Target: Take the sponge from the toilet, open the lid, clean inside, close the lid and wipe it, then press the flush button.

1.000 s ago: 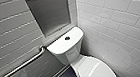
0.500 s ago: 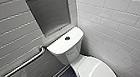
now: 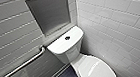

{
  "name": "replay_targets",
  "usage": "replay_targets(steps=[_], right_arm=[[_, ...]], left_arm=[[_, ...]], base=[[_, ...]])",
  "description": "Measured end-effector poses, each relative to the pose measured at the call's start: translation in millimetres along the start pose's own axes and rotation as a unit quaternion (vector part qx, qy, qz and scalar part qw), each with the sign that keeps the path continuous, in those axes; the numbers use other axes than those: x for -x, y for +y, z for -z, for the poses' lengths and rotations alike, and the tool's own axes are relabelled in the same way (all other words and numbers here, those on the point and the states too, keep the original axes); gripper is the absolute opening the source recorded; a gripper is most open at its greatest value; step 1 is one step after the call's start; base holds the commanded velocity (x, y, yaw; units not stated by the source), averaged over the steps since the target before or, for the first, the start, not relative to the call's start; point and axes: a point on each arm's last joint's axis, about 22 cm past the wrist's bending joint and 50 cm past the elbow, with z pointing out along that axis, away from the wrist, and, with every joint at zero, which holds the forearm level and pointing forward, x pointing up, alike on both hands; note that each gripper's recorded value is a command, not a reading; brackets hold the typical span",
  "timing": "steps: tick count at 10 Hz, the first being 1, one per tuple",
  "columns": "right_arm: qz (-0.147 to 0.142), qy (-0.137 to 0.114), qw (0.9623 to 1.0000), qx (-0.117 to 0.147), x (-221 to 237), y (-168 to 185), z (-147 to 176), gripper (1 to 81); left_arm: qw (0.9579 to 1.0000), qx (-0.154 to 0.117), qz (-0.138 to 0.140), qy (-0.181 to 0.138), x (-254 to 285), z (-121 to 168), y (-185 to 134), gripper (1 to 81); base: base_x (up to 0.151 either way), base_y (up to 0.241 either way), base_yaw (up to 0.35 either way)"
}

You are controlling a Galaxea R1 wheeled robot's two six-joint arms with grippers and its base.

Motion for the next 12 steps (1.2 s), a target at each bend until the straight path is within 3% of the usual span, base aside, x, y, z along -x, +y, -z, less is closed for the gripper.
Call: replay_targets(steps=[2, 3, 4, 7, 12], right_arm=[[-0.002, -0.024, 0.9997, 0.008, 59.6, 9.2, 10.5, 1.0], [-0.001, -0.024, 0.9996, 0.014, 68.2, 15.2, 18.5, 1.0], [0.003, -0.018, 0.9997, 0.014, 74.4, 14.8, 19.0, 1.0], [0.019, 0.0, 0.9997, -0.018, 95.9, -21.0, 12.0, 1.0], [0.068, 0.031, 0.9968, -0.028, 112.1, -40.5, 22.5, 1.0]], left_arm=[[0.9999, -0.001, 0.005, -0.009, 18.1, 13.5, 5.5, 81.1], [0.9999, 0.0, 0.006, -0.012, 25.0, 18.1, 10.0, 81.1], [0.9999, -0.001, 0.005, -0.009, 26.5, 22.2, 12.4, 81.1], [0.9997, -0.009, -0.01, 0.018, 19.2, 37.7, 16.5, 81.1], [0.9974, -0.018, -0.035, 0.061, 15.9, 60.2, 31.5, 81.1]], base=[[0.0, 0.0, 0.0], [0.0, 0.0, 0.0], [0.0, 0.0, 0.0], [0.0, 0.0, 0.0], [0.0, 0.0, 0.0]])
